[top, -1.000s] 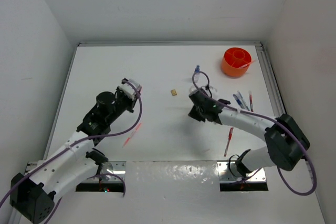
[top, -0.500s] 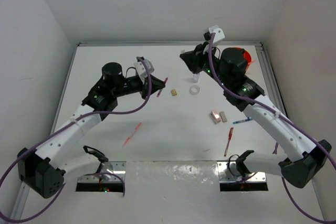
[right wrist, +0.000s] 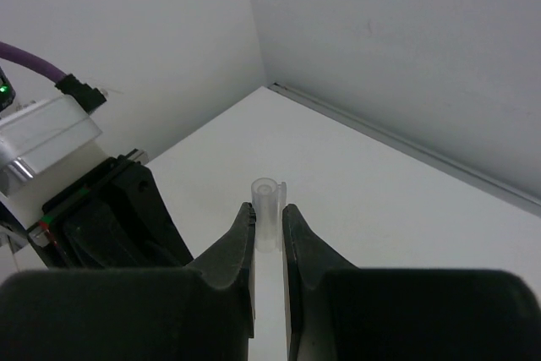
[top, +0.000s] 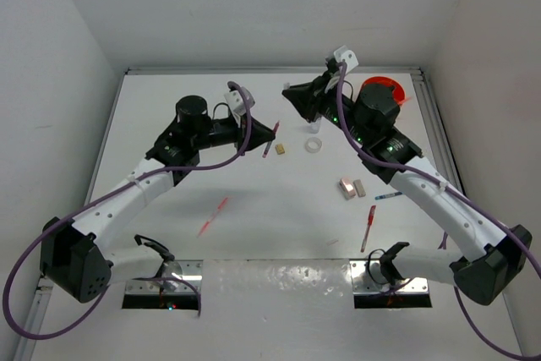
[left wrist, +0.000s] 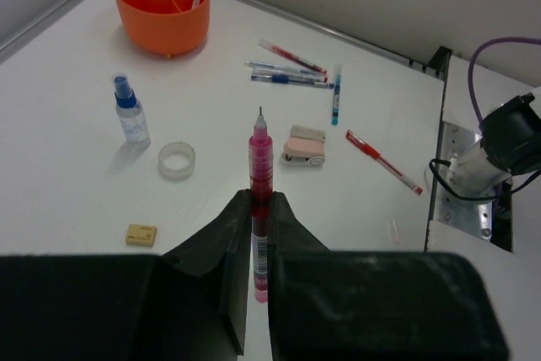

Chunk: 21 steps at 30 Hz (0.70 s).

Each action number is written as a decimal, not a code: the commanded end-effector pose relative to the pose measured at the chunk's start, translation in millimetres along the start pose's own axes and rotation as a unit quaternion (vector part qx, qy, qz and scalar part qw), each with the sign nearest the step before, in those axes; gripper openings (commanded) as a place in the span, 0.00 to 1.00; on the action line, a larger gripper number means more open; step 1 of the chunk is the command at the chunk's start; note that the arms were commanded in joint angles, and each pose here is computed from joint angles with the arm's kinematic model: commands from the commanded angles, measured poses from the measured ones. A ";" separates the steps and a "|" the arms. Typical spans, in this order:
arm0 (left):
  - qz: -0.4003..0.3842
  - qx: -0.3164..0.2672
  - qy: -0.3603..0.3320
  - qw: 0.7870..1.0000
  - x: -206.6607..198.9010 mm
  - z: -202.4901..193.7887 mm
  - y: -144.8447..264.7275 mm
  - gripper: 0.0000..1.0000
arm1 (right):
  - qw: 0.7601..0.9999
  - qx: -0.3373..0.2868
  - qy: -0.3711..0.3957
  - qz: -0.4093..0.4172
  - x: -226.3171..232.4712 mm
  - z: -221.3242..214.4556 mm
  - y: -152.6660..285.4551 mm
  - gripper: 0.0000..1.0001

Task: Sort the stationery into containers
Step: Close the pen cap on the pen.

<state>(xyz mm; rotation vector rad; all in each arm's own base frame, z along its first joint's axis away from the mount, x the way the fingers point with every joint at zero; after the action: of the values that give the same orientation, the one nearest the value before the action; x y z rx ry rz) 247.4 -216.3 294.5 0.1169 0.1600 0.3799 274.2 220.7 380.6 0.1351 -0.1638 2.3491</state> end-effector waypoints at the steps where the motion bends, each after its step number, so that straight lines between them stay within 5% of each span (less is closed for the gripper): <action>1: -0.026 -0.056 -0.038 0.997 -9.2 35.0 -1.0 0.00 | 0.999 -0.035 -0.009 0.015 3.9 11.2 0.0 0.00; 21: 0.015 -0.085 0.002 0.996 2.5 42.1 -8.5 0.00 | 0.998 -0.028 -0.047 0.027 10.9 -2.9 -1.4 0.00</action>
<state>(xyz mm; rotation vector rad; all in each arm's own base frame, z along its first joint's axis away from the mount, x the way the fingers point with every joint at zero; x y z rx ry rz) 255.7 -222.1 309.1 0.0247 0.1835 0.4142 271.0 227.4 369.6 0.2317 -0.2069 2.3700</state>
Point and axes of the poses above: each gripper's point midway between its finger pads, its own y axis back along the fingers, its own x axis along the line the jaws close on, z = x × y, the point moved 7 cm from there along y, back along the fingers, and after that the axes turned 1 degree about -y, right-handed, at the moved point
